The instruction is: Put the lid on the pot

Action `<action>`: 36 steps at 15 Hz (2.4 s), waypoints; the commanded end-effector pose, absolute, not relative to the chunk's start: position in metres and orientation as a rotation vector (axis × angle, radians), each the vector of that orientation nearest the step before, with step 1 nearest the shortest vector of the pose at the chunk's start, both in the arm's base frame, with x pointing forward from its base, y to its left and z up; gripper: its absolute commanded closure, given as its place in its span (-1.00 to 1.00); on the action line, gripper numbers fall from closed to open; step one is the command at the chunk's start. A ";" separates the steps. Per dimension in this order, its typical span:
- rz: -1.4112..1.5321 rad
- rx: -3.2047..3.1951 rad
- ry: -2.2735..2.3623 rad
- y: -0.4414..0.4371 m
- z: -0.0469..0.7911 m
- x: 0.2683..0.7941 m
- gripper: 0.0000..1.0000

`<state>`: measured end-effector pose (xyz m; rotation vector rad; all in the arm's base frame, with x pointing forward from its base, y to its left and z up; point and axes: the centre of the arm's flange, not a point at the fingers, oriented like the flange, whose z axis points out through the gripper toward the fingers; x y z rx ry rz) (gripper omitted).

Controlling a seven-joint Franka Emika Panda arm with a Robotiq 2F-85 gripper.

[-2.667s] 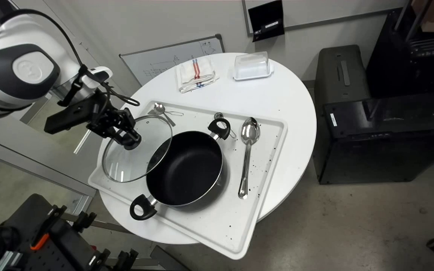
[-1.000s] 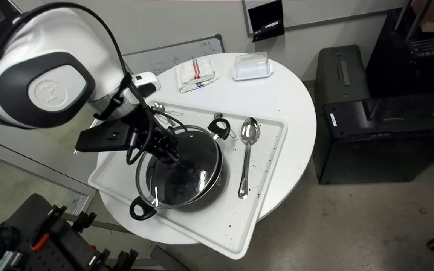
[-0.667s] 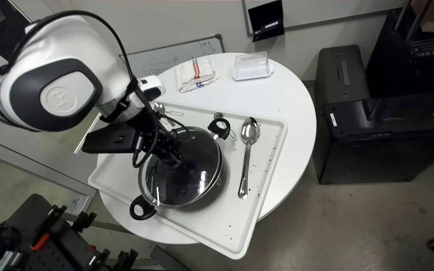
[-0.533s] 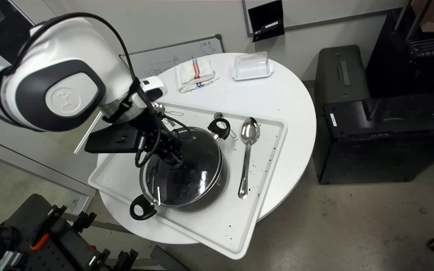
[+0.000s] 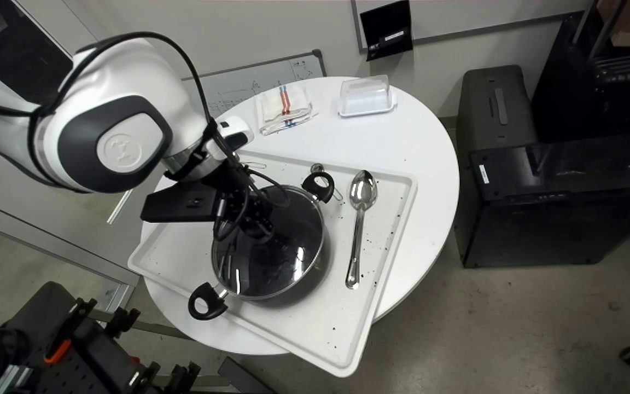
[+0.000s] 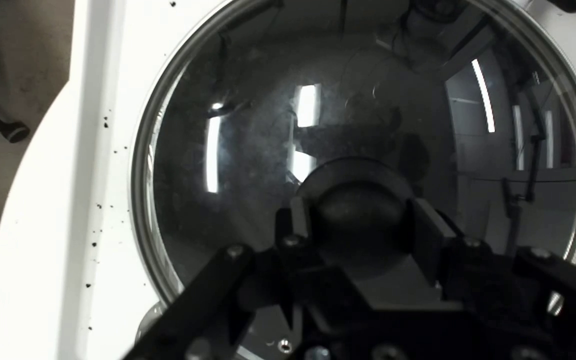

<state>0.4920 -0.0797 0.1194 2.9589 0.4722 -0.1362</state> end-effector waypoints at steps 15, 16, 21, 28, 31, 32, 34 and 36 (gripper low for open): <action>-0.141 3.026 0.477 -0.077 0.123 0.492 0.50; -0.147 3.025 0.474 -0.076 0.122 0.492 0.50; -0.172 3.011 0.458 -0.076 0.120 0.492 0.50; -0.255 3.052 0.437 -0.078 0.119 0.497 0.50; -0.292 3.063 0.422 -0.078 0.116 0.497 0.50; -0.301 3.063 0.412 -0.079 0.115 0.497 0.50; -0.305 3.062 0.393 -0.080 0.114 0.498 0.50; -0.294 3.061 0.383 -0.081 0.114 0.499 0.50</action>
